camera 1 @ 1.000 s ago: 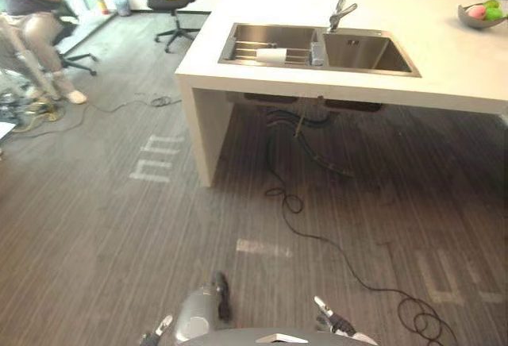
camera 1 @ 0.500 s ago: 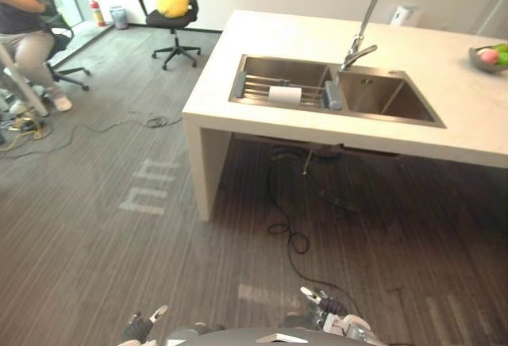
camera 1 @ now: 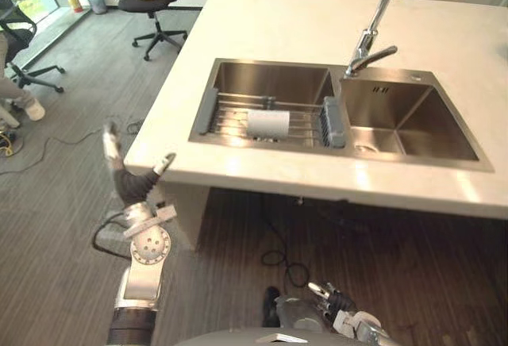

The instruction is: Walk over to the sink, pick up the cup, carry it to the dishwasher, place the cup inside the dishwasher, then close the dishwasher door

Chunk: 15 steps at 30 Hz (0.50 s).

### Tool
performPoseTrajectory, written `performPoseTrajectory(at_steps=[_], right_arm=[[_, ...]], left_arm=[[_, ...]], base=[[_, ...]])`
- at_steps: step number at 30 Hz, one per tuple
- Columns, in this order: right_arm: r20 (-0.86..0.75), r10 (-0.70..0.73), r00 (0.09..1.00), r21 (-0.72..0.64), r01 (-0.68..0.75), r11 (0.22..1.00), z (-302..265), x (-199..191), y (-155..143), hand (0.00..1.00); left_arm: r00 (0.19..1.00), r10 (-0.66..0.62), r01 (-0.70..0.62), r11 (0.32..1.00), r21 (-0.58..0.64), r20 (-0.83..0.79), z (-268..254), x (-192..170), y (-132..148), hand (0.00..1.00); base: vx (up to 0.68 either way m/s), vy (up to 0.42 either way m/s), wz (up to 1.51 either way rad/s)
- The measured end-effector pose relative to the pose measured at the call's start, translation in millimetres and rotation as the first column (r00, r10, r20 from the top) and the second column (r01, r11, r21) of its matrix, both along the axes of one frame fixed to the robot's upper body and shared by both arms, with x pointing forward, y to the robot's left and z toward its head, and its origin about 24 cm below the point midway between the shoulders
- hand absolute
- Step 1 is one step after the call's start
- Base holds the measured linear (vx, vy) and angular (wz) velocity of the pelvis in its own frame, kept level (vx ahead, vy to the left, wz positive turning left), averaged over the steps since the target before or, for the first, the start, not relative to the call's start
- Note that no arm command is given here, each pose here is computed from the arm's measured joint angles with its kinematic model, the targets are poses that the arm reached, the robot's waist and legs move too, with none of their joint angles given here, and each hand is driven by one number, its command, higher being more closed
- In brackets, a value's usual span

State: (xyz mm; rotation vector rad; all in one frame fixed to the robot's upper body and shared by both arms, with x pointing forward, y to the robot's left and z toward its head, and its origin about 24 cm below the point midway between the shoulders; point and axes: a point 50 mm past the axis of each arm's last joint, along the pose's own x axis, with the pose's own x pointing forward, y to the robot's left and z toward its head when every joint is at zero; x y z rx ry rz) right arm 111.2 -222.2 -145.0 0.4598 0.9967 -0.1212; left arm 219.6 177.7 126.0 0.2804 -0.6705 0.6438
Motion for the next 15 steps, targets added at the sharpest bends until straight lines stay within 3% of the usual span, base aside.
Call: performPoseTrajectory(at_steps=[3, 7, 9, 11, 15], right_arm=[[-0.059, -0.001, 0.998, 0.001, 0.001, 1.000, -4.6, -11.1, 4.4, 0.00], [-0.068, 0.006, 0.998, 0.015, -0.005, 1.000, -6.1, -9.1, 9.6, 0.00], [-0.066, 0.005, 0.998, 0.000, -0.005, 1.000, -5.0, -9.9, 3.5, 0.00], [-0.079, 0.007, 0.997, 0.039, -0.004, 0.999, -9.5, -13.1, 20.2, 0.00], [-0.091, 0.001, 0.996, 0.055, 0.004, 0.999, -11.6, -17.4, 25.9, 0.00]], left_arm=[[0.983, 0.082, -0.092, 0.994, 0.055, 0.163, 21.1, -13.5, 2.4, 0.00], [0.960, 0.125, -0.159, 0.980, 0.121, 0.252, 33.2, -19.6, 5.9, 0.00], [0.966, 0.085, -0.122, 0.982, 0.143, 0.244, 34.7, -16.9, 1.1, 0.00], [0.980, 0.008, -0.058, 0.967, 0.249, 0.199, 34.2, -13.6, -4.3, 0.00], [0.984, -0.127, 0.073, 0.927, 0.367, 0.126, 32.2, -10.7, -23.7, 0.00]], base=[[0.09, -0.132, -0.32], [0.00, -0.011, -0.60], [0.28, 0.150, -0.37], [0.32, 0.182, -0.16], [0.21, 0.093, -0.14]])
